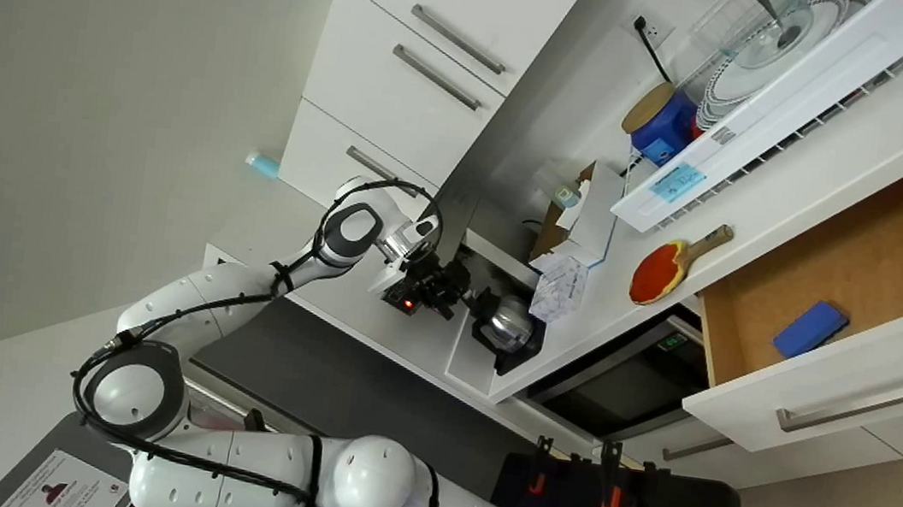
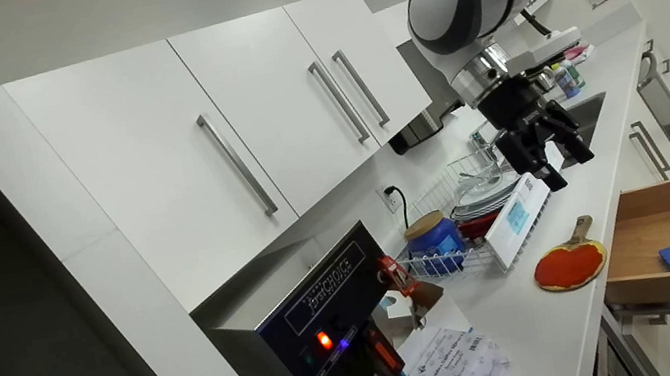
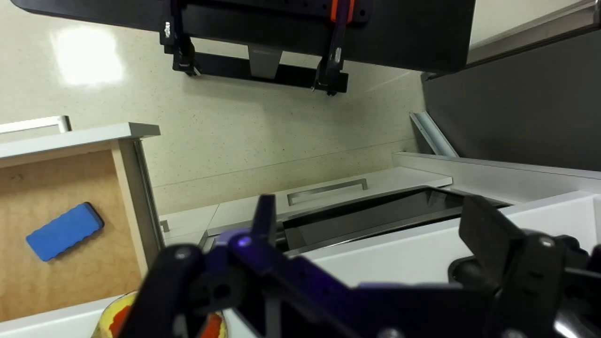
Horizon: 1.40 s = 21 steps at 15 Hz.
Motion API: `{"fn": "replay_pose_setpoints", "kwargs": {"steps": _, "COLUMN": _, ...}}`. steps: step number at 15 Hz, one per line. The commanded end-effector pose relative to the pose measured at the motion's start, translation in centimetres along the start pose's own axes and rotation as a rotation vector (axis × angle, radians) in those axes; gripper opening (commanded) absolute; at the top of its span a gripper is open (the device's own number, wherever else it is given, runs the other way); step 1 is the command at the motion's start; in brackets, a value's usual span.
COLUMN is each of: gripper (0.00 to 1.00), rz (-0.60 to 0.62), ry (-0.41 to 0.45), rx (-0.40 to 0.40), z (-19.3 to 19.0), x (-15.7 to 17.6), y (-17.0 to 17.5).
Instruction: Turn off the coffee maker.
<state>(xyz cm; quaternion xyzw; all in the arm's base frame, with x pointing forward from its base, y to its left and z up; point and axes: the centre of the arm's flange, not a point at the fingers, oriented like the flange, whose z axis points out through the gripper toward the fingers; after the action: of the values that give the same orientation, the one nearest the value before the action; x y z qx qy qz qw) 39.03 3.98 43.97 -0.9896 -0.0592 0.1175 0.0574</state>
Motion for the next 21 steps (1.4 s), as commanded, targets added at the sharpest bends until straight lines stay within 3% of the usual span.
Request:
{"fn": "replay_pose_setpoints", "kwargs": {"steps": 1, "gripper": 1.00, "rz": 0.000, "ry": 0.000, "rx": 0.000, "z": 0.0, "x": 0.0, "y": 0.0}}
{"fn": "replay_pose_setpoints", "kwargs": {"steps": 4, "gripper": 1.00, "rz": -0.044, "ry": 0.010, "rx": -0.001, "z": 0.2, "x": -0.8, "y": -1.8}}
{"fn": "replay_pose_setpoints", "kwargs": {"steps": 13, "gripper": 1.00, "rz": -0.125, "ry": 0.076, "rx": -0.083, "z": 3.0, "x": -6.1, "y": -13.8}}
{"fn": "replay_pose_setpoints", "kwargs": {"steps": 21, "gripper": 1.00, "rz": -0.170, "ry": 0.043, "rx": -0.108, "z": 3.0, "x": -5.9, "y": -14.0}}
